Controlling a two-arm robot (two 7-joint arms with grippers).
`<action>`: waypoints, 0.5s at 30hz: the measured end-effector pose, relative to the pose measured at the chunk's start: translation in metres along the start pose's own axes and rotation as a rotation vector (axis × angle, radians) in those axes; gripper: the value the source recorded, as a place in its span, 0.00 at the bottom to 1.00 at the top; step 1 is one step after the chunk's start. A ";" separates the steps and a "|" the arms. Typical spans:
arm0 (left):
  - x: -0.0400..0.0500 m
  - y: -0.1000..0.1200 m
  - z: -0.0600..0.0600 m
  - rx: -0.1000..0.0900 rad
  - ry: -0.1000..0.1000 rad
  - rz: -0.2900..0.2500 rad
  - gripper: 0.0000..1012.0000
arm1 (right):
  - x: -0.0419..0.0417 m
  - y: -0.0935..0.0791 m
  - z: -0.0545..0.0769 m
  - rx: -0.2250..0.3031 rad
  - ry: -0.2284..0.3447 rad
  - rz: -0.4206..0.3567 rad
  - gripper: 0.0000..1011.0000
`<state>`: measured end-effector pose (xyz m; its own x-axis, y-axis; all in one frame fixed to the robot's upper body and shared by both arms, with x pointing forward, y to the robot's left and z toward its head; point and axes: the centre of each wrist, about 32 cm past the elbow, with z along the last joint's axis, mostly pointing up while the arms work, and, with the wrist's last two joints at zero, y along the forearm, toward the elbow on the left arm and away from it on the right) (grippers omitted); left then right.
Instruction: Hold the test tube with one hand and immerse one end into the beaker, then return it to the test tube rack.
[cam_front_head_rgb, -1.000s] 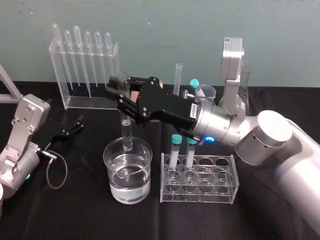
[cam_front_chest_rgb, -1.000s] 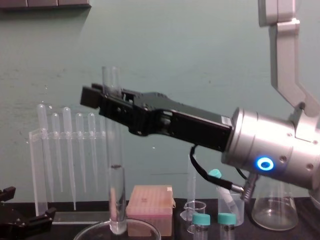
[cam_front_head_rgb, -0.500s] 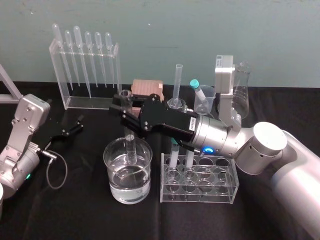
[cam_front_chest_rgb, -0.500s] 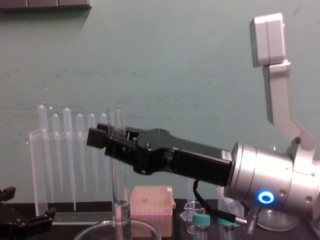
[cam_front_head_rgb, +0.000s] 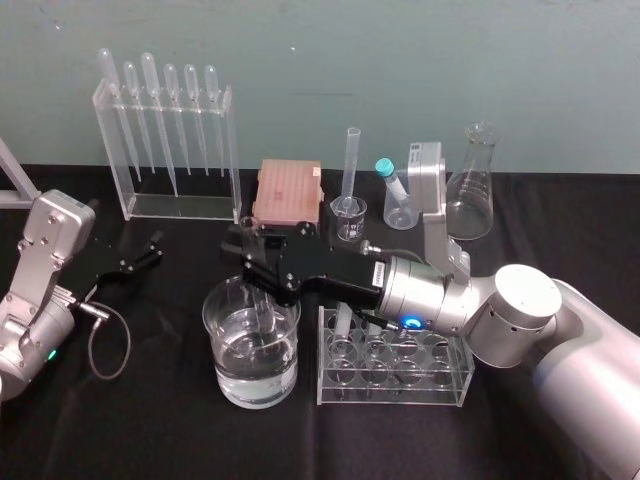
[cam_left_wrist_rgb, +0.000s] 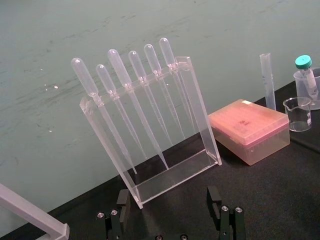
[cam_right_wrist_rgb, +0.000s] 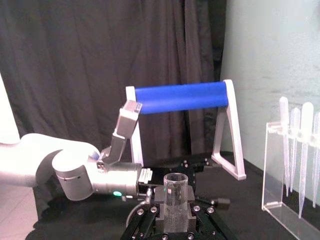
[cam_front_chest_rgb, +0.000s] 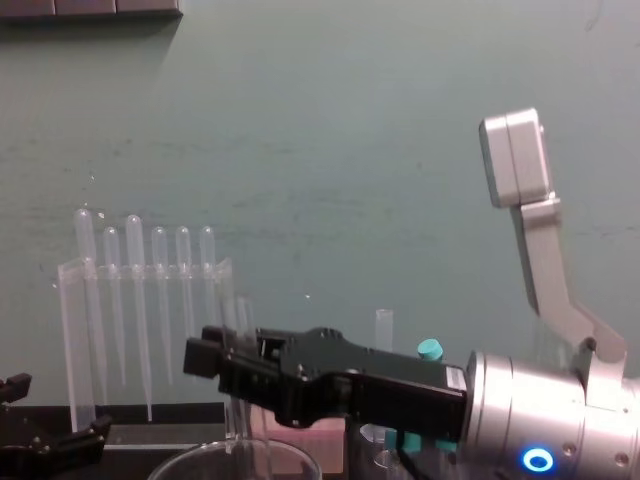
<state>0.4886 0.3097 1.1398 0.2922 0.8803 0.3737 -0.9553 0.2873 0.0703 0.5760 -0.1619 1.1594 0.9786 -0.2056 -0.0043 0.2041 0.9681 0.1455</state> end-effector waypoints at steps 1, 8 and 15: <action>0.0000 0.000 0.000 0.000 0.000 0.000 0.99 | 0.0000 -0.001 -0.002 -0.005 0.005 -0.003 0.22; 0.0000 0.000 0.000 0.000 0.000 0.000 0.99 | 0.0002 -0.003 -0.006 -0.023 0.016 -0.007 0.22; 0.0000 0.000 0.000 0.000 0.000 0.000 0.99 | 0.0018 -0.003 -0.005 -0.038 0.017 -0.006 0.22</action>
<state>0.4886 0.3097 1.1398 0.2923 0.8803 0.3737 -0.9552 0.2873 0.0703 0.5773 -0.1644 1.1539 0.9775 -0.2096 -0.0215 0.2107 0.9716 0.1080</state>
